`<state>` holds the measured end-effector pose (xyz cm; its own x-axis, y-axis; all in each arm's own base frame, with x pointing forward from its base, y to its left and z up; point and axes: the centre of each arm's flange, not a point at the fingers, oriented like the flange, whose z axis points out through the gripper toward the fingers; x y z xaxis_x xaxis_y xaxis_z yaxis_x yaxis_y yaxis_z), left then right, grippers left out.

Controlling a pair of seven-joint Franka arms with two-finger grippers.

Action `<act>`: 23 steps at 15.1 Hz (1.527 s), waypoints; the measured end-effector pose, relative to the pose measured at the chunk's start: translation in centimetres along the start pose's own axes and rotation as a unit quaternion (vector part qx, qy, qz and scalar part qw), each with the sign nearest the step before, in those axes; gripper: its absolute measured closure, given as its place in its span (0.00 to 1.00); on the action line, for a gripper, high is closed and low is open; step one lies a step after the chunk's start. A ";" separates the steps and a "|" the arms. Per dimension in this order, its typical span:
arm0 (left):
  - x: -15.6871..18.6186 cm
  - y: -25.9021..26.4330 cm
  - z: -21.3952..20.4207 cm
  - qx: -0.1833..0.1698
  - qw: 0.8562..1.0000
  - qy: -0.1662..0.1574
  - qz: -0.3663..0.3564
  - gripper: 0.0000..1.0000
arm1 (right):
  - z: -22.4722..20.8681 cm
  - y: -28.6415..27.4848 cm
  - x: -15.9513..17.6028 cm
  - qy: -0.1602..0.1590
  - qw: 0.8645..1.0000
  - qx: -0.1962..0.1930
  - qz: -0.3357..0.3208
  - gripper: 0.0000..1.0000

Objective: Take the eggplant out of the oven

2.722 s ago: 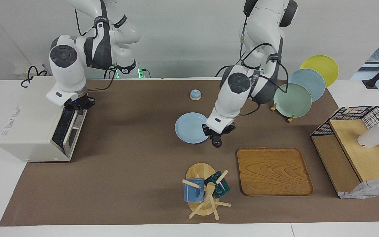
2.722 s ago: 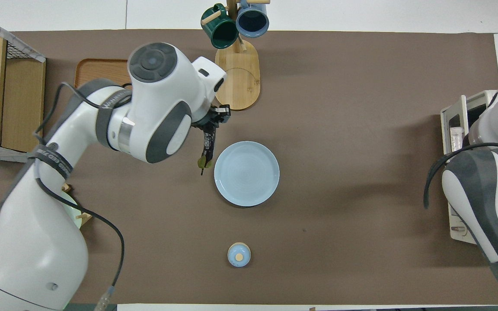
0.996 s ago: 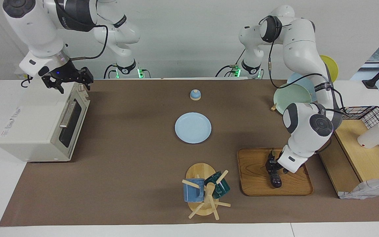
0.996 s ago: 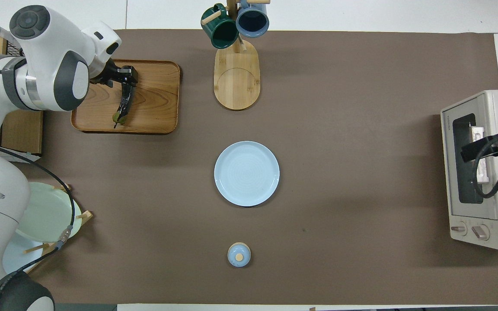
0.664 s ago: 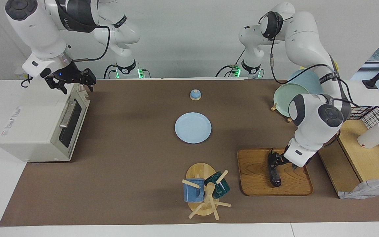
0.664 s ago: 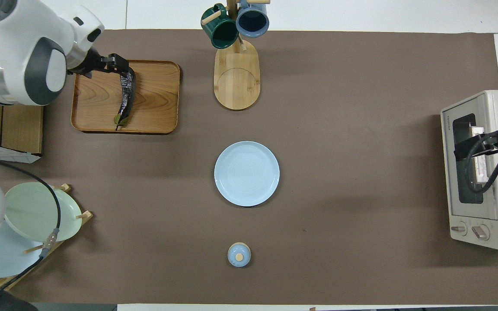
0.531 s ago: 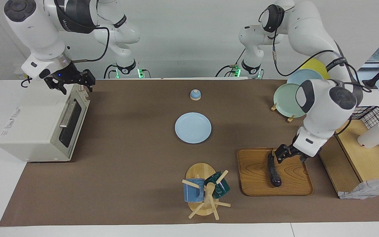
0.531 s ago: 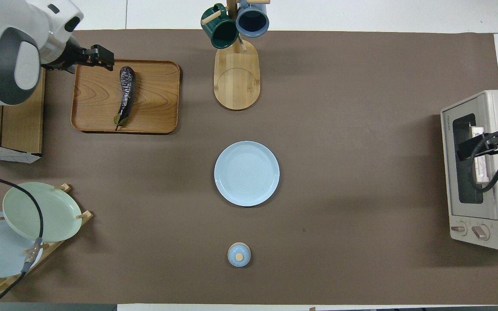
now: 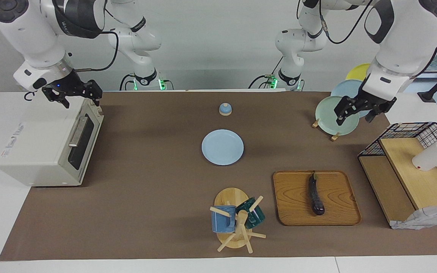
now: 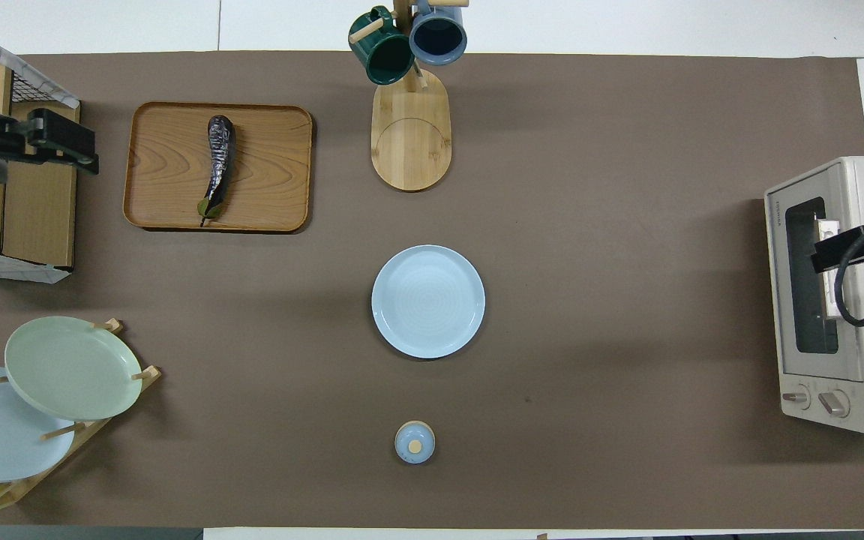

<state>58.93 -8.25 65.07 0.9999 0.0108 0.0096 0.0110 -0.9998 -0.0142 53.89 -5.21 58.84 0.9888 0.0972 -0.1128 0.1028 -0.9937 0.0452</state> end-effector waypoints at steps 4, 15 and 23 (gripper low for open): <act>-3.3 -0.2 -0.2 0.009 1.000 -0.029 -0.002 0.00 | -0.4 -0.5 0.2 0.011 0.999 0.021 0.038 0.00; -6.9 -2.6 1.0 -0.015 0.999 -0.040 -0.032 0.00 | -1.5 -0.1 0.2 0.025 0.998 0.022 0.048 0.00; -6.9 -2.0 2.8 -0.013 0.998 -0.059 -0.026 0.00 | -1.6 -0.1 0.2 0.025 0.998 0.022 0.048 0.00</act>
<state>52.02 -6.30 62.24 0.9920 0.0635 -0.1090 0.0649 -0.9978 0.0094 54.22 -5.00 60.37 0.9982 0.0033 -0.0606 0.0039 -0.9999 0.0098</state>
